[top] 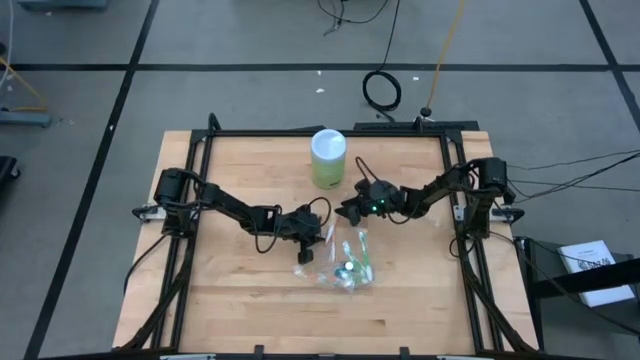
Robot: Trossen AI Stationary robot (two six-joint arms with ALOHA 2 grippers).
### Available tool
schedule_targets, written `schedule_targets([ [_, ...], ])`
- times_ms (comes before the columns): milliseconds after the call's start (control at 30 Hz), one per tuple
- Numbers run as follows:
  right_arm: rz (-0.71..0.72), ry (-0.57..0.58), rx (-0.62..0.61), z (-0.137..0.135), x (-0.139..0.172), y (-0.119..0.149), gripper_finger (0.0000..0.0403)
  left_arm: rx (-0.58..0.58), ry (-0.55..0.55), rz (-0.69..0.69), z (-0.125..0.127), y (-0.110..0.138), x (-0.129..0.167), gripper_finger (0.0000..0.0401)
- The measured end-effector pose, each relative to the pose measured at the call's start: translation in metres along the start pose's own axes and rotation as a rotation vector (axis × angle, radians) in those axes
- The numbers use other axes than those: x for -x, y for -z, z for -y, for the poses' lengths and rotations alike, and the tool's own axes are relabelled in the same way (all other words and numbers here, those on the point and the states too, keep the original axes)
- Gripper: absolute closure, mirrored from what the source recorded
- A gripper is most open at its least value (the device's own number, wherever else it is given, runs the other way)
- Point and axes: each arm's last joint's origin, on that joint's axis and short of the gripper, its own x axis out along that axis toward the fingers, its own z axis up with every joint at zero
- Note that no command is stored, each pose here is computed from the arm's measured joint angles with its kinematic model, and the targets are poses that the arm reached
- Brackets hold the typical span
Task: Pick & Place toothbrushing station
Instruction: Put the orange toothbrush into the left section of the transparent organizer
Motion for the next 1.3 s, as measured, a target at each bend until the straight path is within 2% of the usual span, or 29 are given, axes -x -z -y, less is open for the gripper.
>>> schedule_targets([
  [100,-0.034,0.027,-0.041,0.0,-0.005,-0.005,0.0124,-0.012,-0.001,0.0,0.0,0.0,0.0,0.038],
  [267,-0.099,-0.038,-0.112,-0.001,0.0,-0.015,0.0118,-0.015,-0.001,0.0,0.0,0.0,0.0,0.038],
  [367,-0.121,0.012,-0.126,0.0,0.008,-0.02,0.0118,-0.019,-0.001,0.0,0.0,0.0,0.0,0.038],
  [467,-0.117,0.123,-0.106,0.005,0.013,-0.02,0.0118,-0.024,-0.002,0.0,0.0,0.0,0.0,0.038],
  [533,-0.108,0.156,-0.096,0.006,0.013,-0.02,0.0118,-0.024,-0.005,0.001,0.0,0.0,0.0,0.038],
  [1000,-0.024,0.112,-0.083,0.011,0.0,-0.017,0.0117,-0.039,-0.014,0.001,0.0,0.0,0.0,0.038],
  [1167,0.003,0.153,-0.077,0.012,0.0,-0.017,0.0124,-0.043,-0.014,0.002,0.0,0.0,0.0,0.038],
  [1300,-0.007,0.217,-0.053,0.016,0.0,-0.015,0.015,-0.044,-0.014,0.001,0.0,0.0,0.0,0.038],
])
